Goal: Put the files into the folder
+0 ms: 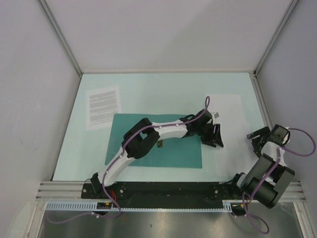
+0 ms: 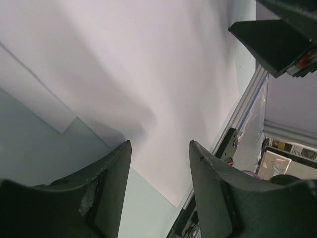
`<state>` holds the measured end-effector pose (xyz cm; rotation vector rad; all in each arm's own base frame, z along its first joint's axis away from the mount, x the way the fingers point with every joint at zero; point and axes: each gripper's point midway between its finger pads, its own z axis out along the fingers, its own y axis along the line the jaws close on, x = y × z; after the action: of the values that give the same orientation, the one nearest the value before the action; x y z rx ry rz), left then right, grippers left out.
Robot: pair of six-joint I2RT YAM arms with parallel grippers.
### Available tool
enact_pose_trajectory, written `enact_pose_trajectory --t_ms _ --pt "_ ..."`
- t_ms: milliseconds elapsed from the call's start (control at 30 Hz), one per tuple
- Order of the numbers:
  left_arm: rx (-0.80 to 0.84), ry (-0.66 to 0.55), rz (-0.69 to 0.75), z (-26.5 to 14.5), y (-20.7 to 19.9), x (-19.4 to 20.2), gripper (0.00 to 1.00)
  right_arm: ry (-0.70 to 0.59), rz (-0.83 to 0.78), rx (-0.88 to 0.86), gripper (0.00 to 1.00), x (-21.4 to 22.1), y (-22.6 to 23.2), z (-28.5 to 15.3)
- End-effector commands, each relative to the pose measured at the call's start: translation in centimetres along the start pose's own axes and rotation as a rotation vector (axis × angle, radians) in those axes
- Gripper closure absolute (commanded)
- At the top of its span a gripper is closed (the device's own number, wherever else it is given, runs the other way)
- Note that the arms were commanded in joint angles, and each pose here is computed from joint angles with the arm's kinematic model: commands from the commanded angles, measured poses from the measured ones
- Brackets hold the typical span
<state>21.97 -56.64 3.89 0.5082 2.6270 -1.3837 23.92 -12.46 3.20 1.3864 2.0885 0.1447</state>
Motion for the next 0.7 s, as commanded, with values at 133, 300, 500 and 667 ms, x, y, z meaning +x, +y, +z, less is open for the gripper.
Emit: enact_pose_trajectory --t_ms 133,300,500,667 --pt "-0.123 -0.014 -0.051 -0.3 6.2 -3.0 0.41 0.124 -0.112 -0.091 0.19 4.7 3.1 -0.4" --pt "-0.126 -0.026 0.067 -1.4 3.7 -4.2 0.38 0.013 -0.088 -0.046 0.17 1.8 2.4 -1.3" --pt "-0.058 -0.035 0.233 -3.3 -3.4 -4.3 0.32 -0.093 0.156 0.053 0.18 -2.9 -3.2 -1.9" --pt "0.017 0.033 0.253 -2.4 -6.3 -1.4 0.29 -0.116 0.176 0.088 0.18 -3.0 -4.3 -2.1"
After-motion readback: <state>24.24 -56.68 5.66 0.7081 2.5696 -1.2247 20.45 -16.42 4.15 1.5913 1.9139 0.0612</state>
